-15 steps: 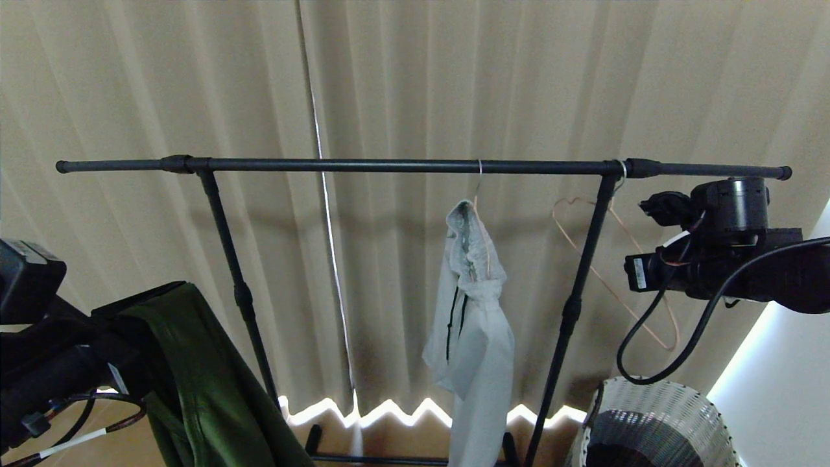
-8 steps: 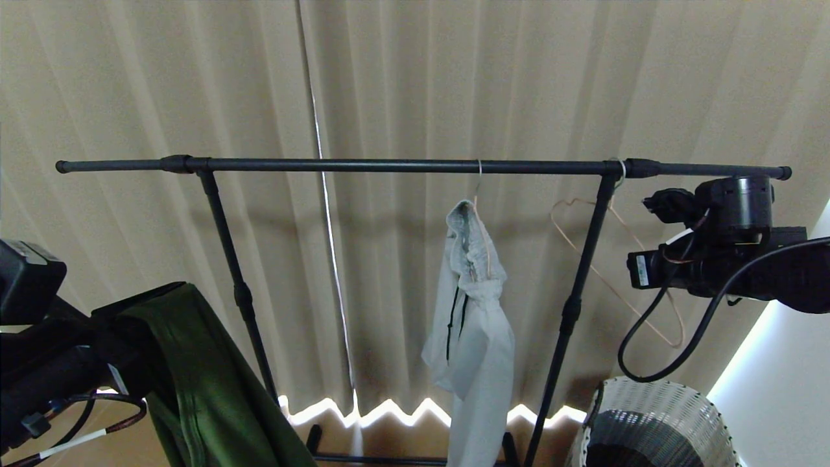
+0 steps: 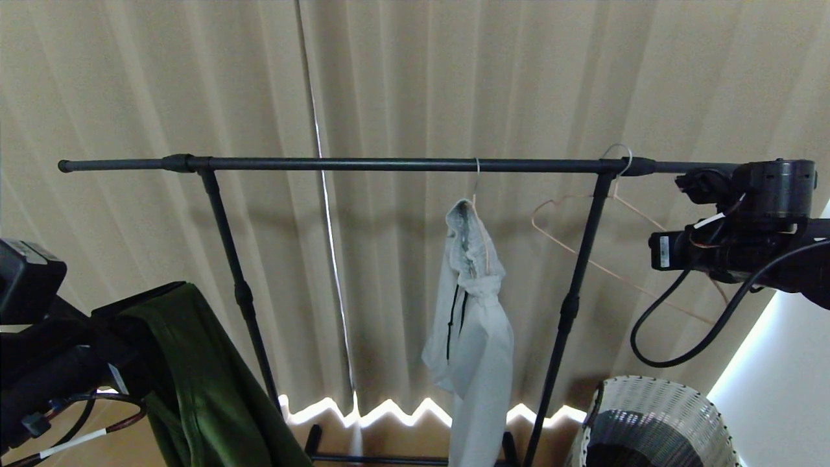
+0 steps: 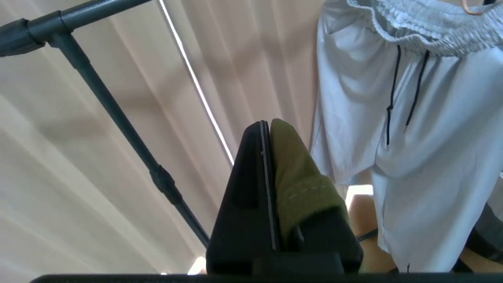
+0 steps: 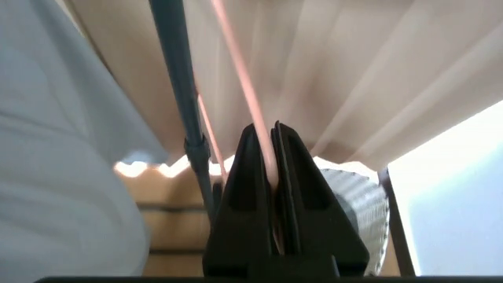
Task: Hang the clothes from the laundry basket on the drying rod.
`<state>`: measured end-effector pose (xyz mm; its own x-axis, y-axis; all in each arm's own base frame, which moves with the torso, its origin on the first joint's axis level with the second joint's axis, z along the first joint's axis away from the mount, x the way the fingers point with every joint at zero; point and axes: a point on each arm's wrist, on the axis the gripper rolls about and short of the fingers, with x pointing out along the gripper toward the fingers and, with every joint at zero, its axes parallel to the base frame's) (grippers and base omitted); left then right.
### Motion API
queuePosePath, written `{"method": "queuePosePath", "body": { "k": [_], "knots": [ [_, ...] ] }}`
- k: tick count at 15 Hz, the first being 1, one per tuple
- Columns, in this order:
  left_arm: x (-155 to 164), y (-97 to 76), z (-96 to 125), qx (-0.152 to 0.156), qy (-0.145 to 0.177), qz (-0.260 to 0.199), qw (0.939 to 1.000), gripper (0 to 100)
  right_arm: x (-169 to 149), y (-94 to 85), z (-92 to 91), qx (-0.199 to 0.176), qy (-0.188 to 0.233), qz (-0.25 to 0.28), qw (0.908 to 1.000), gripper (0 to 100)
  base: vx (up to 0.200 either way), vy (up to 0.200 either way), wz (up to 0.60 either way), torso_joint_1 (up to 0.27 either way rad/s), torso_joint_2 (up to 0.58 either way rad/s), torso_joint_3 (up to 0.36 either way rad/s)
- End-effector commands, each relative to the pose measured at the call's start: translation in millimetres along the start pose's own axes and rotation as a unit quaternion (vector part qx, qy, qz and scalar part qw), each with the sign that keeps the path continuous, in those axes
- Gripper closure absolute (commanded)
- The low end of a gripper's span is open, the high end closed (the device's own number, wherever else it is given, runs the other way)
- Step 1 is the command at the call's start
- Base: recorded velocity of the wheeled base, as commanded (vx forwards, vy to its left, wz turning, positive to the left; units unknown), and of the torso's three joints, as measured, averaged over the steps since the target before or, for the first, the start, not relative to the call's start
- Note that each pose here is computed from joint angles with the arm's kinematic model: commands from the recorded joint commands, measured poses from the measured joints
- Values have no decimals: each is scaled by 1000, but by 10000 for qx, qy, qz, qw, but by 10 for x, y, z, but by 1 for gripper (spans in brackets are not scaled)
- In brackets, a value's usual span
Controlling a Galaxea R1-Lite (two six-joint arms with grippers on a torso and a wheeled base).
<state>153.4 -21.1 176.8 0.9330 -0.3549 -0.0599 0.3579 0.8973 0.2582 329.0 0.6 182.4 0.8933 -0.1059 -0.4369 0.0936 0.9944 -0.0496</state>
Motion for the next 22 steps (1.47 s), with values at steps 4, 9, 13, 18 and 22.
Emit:
{"method": "queuePosePath", "body": {
  "k": [4, 9, 13, 18, 22],
  "knots": [
    [-2, -1, -7, 34, 12, 2, 10000, 100, -229, -30, 31, 23, -219, -65, 9997, 100, 0, 0, 0, 0, 0, 0],
    [-33, -10, -6, 96, -16, 10, 10000, 100, -529, -90, -76, 28, -247, -262, 9993, 100, 0, 0, 0, 0, 0, 0],
    [-65, -20, -7, 119, -47, 11, 9999, 100, -743, -122, -197, 40, -239, -468, 9986, 100, 0, 0, 0, 0, 0, 0],
    [-110, -41, -41, 418, -16, 10, 9991, 100, -960, -145, -331, 41, -246, -468, 9986, 100, 0, 0, 0, 0, 0, 0],
    [-114, -43, -52, 528, 0, 13, 9986, 100, -1110, -158, -483, 29, -186, -461, 9988, 100, -200, 0, 0, 6, 10, 4]
  ]
}}
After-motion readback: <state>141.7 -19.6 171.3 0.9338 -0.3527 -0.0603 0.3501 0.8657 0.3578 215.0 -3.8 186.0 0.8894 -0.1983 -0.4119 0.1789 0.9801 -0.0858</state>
